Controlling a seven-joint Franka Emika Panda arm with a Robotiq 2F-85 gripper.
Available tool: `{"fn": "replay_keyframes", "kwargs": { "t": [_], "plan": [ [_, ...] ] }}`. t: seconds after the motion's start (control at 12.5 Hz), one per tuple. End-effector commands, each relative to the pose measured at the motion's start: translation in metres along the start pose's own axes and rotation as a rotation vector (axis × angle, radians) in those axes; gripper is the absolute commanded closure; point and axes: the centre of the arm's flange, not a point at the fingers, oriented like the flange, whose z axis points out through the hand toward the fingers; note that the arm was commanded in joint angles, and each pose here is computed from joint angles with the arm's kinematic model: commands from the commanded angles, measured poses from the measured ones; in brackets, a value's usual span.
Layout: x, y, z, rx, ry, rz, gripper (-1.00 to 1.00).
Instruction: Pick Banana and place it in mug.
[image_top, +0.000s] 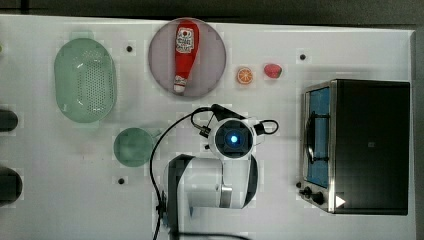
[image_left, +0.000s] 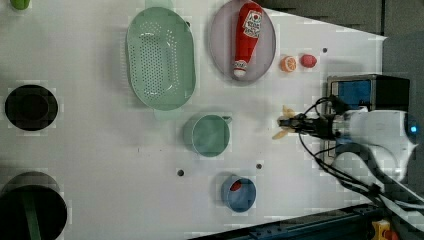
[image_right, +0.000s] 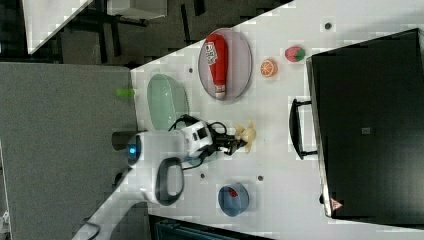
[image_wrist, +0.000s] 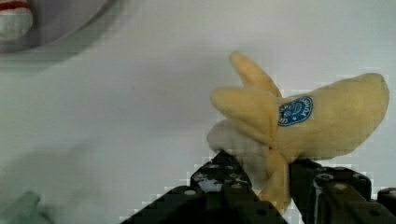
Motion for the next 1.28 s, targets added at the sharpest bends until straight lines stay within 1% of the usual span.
{"fn": "replay_keyframes", "kwargs": {
  "t": [0.08, 0.24, 0.32, 0.4, 0.56, 0.72, 1.04, 1.12, 1.28],
  "plan": [
    [0.016, 0.0, -0.107, 0.02, 0.032, 0.004, 0.42],
    [0.008, 0.0, -0.161, 0.011, 0.02, -0.002, 0.42],
    [0.003, -0.003, -0.183, 0.01, 0.024, -0.01, 0.42],
    [-0.002, -0.009, -0.201, 0.009, 0.034, -0.024, 0.42],
    [-0.018, -0.03, -0.222, 0.012, 0.075, -0.073, 0.42],
    [-0.04, -0.068, -0.226, -0.003, 0.086, -0.152, 0.42],
    [-0.091, -0.146, -0.206, -0.05, 0.065, -0.332, 0.42],
    [-0.101, -0.159, -0.201, -0.056, 0.058, -0.349, 0.42],
    [-0.118, -0.181, -0.188, -0.068, 0.044, -0.268, 0.42]
  ]
}}
